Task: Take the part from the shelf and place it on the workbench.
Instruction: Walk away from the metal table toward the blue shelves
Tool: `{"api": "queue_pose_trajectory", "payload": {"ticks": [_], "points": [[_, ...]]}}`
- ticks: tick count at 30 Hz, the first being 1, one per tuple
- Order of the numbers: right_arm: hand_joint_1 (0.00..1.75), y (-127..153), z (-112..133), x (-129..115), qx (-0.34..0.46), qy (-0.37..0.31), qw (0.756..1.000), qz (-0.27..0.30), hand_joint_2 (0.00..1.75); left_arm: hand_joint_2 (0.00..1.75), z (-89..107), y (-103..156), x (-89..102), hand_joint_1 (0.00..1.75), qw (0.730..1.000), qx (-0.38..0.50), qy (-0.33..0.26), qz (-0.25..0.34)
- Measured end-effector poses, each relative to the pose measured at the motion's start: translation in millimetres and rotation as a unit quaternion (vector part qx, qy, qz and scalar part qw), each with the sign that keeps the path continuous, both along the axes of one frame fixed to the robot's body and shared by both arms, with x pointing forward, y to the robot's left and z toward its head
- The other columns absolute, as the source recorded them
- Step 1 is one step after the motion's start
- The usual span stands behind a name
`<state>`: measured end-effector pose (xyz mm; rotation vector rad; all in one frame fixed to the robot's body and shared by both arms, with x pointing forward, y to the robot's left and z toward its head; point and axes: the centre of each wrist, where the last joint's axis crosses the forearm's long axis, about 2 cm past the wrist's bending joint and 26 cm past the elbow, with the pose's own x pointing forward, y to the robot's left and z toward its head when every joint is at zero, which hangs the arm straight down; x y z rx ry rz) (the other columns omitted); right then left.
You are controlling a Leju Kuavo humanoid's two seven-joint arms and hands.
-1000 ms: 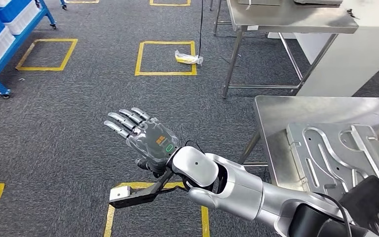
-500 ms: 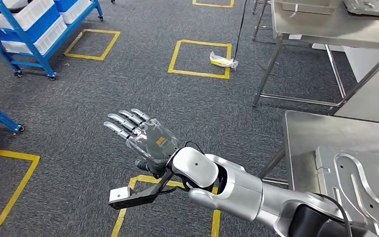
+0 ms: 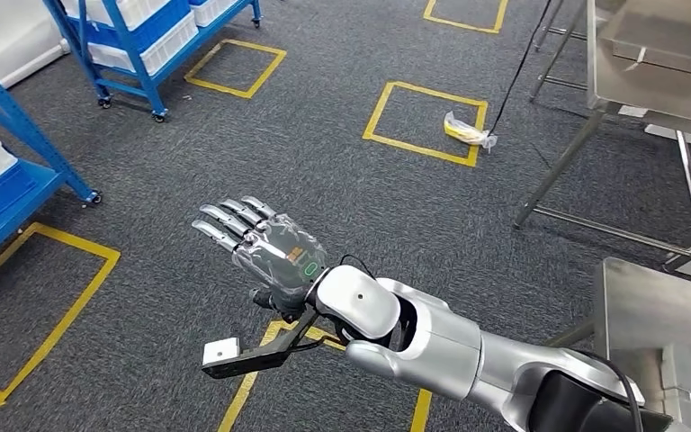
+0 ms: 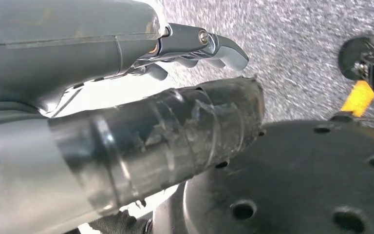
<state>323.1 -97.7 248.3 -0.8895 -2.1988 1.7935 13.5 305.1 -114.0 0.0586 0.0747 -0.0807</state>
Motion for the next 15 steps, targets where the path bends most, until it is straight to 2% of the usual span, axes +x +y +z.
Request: {"api": "queue_pose_trajectory", "payload": {"ticks": [15], "points": [[0.00,-0.8,7.8,1.4,-0.006,-0.006,1.000,0.001,1.75,0.00,0.0,-7.4,1.3,0.00,1.000,-0.008,-0.006,-0.002]]}}
